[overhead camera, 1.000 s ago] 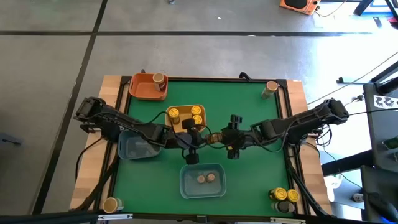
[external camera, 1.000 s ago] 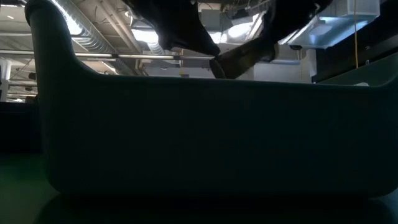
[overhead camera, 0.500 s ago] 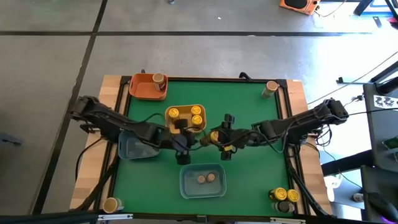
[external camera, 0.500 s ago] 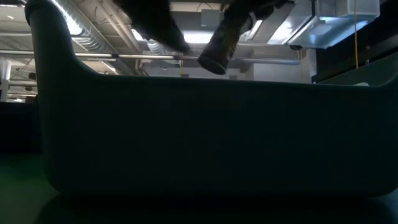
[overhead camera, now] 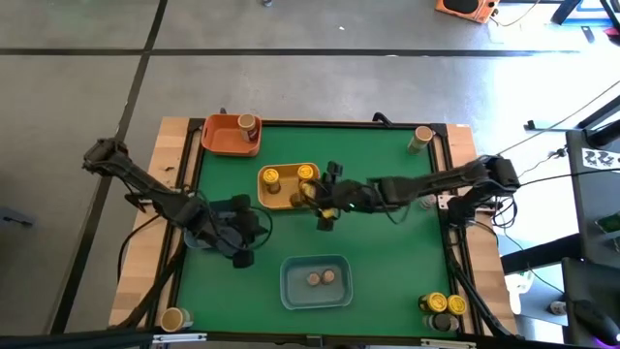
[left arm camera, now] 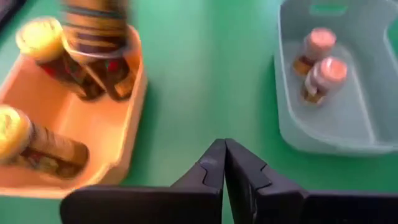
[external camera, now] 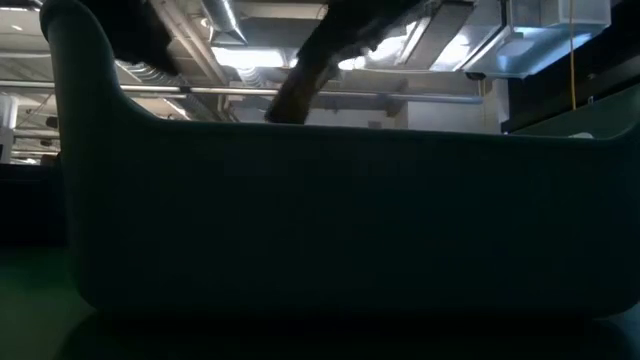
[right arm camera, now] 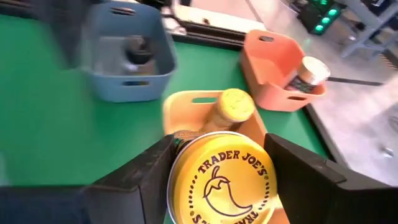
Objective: Sort spices by type
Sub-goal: Put the yellow seasoning bottle into the yellow bin
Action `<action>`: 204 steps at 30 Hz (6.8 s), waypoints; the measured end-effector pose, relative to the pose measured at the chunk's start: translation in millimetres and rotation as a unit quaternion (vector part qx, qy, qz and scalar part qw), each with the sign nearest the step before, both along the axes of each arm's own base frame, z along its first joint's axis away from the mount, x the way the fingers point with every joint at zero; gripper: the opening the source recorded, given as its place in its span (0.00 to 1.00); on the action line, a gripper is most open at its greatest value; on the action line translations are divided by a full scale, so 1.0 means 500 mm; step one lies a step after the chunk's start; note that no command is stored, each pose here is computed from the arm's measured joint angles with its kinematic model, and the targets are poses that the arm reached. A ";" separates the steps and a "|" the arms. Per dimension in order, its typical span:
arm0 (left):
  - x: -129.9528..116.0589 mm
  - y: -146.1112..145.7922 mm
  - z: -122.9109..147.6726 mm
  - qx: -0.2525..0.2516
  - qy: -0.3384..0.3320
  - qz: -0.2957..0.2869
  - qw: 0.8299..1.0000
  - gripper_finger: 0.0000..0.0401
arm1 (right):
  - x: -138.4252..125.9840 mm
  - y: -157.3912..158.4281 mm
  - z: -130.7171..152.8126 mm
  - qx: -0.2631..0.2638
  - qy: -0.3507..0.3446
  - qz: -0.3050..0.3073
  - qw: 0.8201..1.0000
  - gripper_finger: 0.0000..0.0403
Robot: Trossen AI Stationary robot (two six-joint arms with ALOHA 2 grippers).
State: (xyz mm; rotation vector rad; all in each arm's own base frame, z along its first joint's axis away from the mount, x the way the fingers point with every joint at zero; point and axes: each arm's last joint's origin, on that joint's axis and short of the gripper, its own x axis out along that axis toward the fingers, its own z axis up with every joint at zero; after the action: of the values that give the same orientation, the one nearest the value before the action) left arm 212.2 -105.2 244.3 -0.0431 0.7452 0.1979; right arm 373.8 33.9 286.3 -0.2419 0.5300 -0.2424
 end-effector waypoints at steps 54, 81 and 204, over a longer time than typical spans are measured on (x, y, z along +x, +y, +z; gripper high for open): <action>0.004 -0.004 -0.034 0.005 -0.039 -0.026 0.999 0.02 | 0.117 -0.166 -0.163 0.021 0.094 -0.060 0.994 0.59; 0.007 -0.005 -0.030 0.006 -0.050 -0.032 0.998 0.02 | 0.114 -0.160 -0.180 0.040 0.122 -0.026 0.991 0.59; 0.210 -0.135 -0.078 -0.046 -0.222 -0.087 0.970 0.42 | -0.547 0.411 -0.042 0.374 0.375 -0.123 0.839 0.84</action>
State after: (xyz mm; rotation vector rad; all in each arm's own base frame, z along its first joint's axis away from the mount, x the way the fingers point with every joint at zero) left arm 317.4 -172.5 205.4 -0.1053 0.3073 -0.0165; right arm 100.2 239.6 265.3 0.5346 1.3979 -0.1640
